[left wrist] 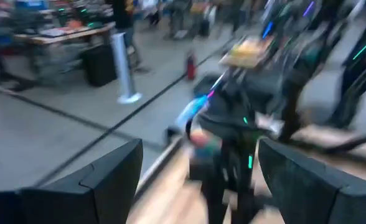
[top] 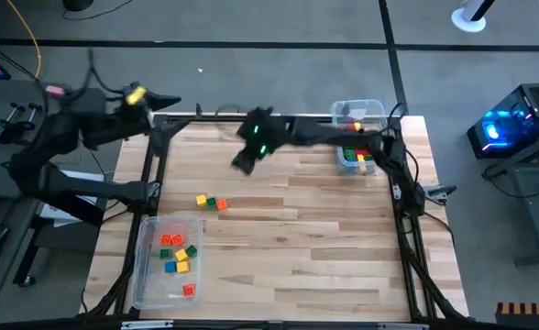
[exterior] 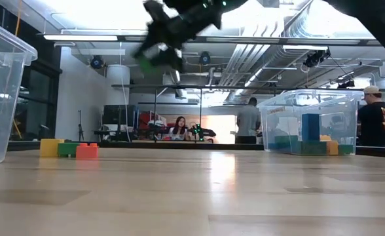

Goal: Sort blocks by size
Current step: Put the right small green game piece into the left transparent bin

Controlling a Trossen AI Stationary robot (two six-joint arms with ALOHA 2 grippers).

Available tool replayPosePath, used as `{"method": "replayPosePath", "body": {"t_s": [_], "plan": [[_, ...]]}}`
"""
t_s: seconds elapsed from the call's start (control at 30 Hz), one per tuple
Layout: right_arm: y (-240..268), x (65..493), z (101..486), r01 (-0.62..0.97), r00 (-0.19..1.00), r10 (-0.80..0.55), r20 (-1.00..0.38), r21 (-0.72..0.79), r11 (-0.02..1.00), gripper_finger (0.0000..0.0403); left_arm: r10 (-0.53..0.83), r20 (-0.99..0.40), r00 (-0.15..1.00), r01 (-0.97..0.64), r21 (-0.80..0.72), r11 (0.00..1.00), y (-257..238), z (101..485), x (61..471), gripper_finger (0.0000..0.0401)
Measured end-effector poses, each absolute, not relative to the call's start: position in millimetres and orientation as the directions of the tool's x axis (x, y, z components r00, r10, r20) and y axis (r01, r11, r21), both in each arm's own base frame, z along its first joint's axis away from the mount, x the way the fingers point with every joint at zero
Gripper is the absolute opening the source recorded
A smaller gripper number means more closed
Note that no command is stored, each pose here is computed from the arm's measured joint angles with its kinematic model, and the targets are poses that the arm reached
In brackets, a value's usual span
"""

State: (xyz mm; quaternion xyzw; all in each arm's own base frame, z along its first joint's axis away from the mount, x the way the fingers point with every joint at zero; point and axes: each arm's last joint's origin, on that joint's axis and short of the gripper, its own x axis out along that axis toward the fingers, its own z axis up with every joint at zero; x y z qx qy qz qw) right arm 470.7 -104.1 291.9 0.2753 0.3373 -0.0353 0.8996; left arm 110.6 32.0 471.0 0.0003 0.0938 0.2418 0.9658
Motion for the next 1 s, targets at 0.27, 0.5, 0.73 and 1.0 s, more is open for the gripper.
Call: {"method": "replayPosePath", "body": {"t_s": [0.27, 0.5, 0.73, 1.0], "plan": [[13, 516, 281, -0.082, 0.871, 0.297, -0.39, 0.482, 0.872, 0.0138, 0.378, 0.007, 0.926, -0.356, -0.323, 0.877, 24, 449, 99, 0.0306], [75, 534, 277, -0.223, 0.939, 0.321, -0.123, 0.492, 0.841, 0.0138, 0.345, 0.095, 0.934, -0.236, -0.559, 0.795, 23, 424, 119, 0.0306], [84, 544, 256, -0.212, 0.952, 0.294, -0.085, 0.51, 0.834, 0.0138, 0.335, 0.138, 0.932, -0.172, -0.645, 0.745, 24, 424, 140, 0.0306], [88, 570, 221, -0.19, 0.961, 0.266, -0.08, 0.507, 0.841, 0.0138, 0.346, 0.187, 0.919, -0.138, -0.671, 0.729, 26, 427, 160, 0.0306]]}}
